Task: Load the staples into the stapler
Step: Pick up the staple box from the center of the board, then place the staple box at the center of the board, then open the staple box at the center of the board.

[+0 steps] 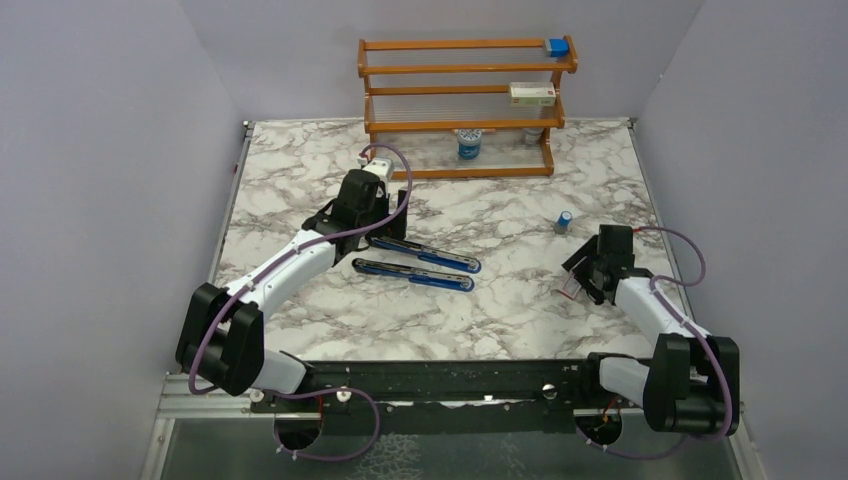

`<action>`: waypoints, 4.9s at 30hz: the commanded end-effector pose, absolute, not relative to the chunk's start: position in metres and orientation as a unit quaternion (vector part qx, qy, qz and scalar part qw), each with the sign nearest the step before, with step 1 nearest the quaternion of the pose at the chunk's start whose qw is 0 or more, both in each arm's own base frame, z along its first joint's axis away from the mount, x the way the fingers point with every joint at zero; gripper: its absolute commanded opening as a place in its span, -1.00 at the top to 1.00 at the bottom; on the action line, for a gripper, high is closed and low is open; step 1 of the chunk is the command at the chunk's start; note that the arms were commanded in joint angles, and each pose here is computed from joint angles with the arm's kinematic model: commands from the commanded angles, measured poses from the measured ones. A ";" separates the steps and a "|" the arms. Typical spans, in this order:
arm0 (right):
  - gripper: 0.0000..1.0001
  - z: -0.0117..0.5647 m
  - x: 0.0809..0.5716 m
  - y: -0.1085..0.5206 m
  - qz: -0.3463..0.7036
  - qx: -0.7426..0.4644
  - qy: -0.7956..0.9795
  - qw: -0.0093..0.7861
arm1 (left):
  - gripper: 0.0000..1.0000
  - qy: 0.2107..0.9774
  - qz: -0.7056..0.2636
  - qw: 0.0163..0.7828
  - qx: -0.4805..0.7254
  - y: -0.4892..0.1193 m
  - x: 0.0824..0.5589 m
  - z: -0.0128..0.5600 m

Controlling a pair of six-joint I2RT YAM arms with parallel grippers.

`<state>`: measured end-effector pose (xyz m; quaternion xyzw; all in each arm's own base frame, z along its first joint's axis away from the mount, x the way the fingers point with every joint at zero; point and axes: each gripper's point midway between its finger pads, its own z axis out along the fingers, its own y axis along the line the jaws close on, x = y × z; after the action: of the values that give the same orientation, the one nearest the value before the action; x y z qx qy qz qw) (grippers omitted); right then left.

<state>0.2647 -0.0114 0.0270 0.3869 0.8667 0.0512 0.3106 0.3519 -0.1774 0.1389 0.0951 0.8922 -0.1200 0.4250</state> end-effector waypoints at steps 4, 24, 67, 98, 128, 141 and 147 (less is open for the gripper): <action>-0.24 0.018 0.253 -0.012 0.034 0.379 0.882 0.277 | -0.98 0.886 -0.137 0.434 0.089 -0.182 0.361 0.151; -0.23 0.020 0.261 -0.009 -0.032 0.313 0.918 0.241 | -0.98 0.886 -0.147 0.433 0.072 -0.174 0.365 0.155; 0.30 0.094 0.369 0.154 0.121 -0.178 0.898 0.383 | -0.98 0.892 -0.156 0.421 0.052 -0.166 0.370 0.146; -0.02 0.015 0.382 0.224 0.135 -0.514 0.818 0.220 | -0.98 0.894 -0.155 0.417 0.048 -0.164 0.370 0.135; -0.50 0.067 0.368 0.209 0.151 -0.333 0.857 0.365 | -0.88 0.878 -0.279 0.381 0.075 -0.244 0.429 0.145; -0.36 0.033 0.385 0.208 0.139 -0.384 0.861 0.304 | -0.68 0.875 -0.319 0.352 0.088 -0.265 0.437 0.141; -0.31 0.015 0.375 0.203 0.140 -0.399 0.867 0.263 | -0.66 0.876 -0.323 0.346 0.090 -0.267 0.436 0.139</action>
<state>0.3821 0.2053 0.0231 -0.3814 0.8666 0.1329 0.2929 0.4360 -0.2564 0.1315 0.0790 0.8833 -0.3016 0.3500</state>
